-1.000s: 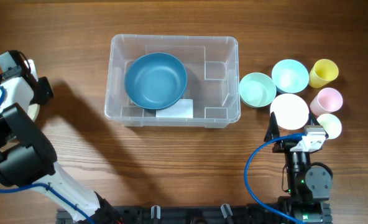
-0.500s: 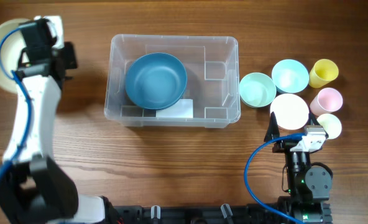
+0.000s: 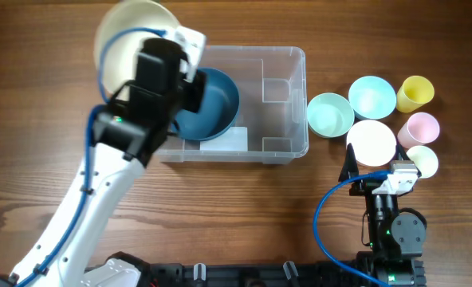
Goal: Pack container
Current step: 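Carry the cream bowl with the left gripper onto the blue plates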
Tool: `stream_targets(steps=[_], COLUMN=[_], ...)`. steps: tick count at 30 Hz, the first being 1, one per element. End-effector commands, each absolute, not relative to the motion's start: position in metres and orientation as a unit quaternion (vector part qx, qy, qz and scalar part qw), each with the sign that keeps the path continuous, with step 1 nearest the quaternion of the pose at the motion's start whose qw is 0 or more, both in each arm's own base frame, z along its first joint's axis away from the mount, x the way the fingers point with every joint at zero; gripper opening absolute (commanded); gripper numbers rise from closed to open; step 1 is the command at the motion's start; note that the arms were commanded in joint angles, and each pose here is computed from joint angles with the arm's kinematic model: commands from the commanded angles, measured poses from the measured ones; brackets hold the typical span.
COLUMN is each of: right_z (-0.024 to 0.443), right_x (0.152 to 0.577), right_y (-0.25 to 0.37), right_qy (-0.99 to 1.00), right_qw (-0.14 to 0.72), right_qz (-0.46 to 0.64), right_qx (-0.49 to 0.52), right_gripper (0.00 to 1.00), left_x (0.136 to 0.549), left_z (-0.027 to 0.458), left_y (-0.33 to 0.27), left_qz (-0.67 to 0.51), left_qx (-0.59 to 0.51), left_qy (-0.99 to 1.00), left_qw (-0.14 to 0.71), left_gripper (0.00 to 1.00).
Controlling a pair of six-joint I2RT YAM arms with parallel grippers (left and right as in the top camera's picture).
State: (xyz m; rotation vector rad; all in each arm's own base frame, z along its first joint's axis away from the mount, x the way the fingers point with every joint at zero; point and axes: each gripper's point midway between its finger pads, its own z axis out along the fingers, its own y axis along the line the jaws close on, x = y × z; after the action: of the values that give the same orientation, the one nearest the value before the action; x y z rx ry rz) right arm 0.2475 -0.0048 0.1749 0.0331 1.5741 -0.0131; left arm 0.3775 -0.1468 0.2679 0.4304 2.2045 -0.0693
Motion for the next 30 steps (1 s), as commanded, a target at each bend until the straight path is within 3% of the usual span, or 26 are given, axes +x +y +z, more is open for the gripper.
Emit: stream_targets(steps=[1, 14, 30], right_z=[0.175, 0.175, 0.175], right_x=[0.247, 0.247, 0.247], right_y=[-0.003, -0.003, -0.003], right_qy=[0.707, 0.707, 0.707], right_qw=[0.708, 0.708, 0.708], right_qz=[-0.006, -0.006, -0.006], right_qx=[0.008, 0.008, 0.008], right_gripper=[1.0, 1.0, 1.0], left_x=[0.37, 0.368, 0.378], left_z=[0.252, 0.148, 0.131], left_y=[-0.178, -0.23, -0.217], left_qz=[-0.046, -0.027, -0.012], left_qx=[0.19, 0.259, 0.244], left_qy=[0.892, 0.92, 0.929], left_qw=[0.408, 0.293, 0.277], left_gripper=[0.04, 0.04, 0.04])
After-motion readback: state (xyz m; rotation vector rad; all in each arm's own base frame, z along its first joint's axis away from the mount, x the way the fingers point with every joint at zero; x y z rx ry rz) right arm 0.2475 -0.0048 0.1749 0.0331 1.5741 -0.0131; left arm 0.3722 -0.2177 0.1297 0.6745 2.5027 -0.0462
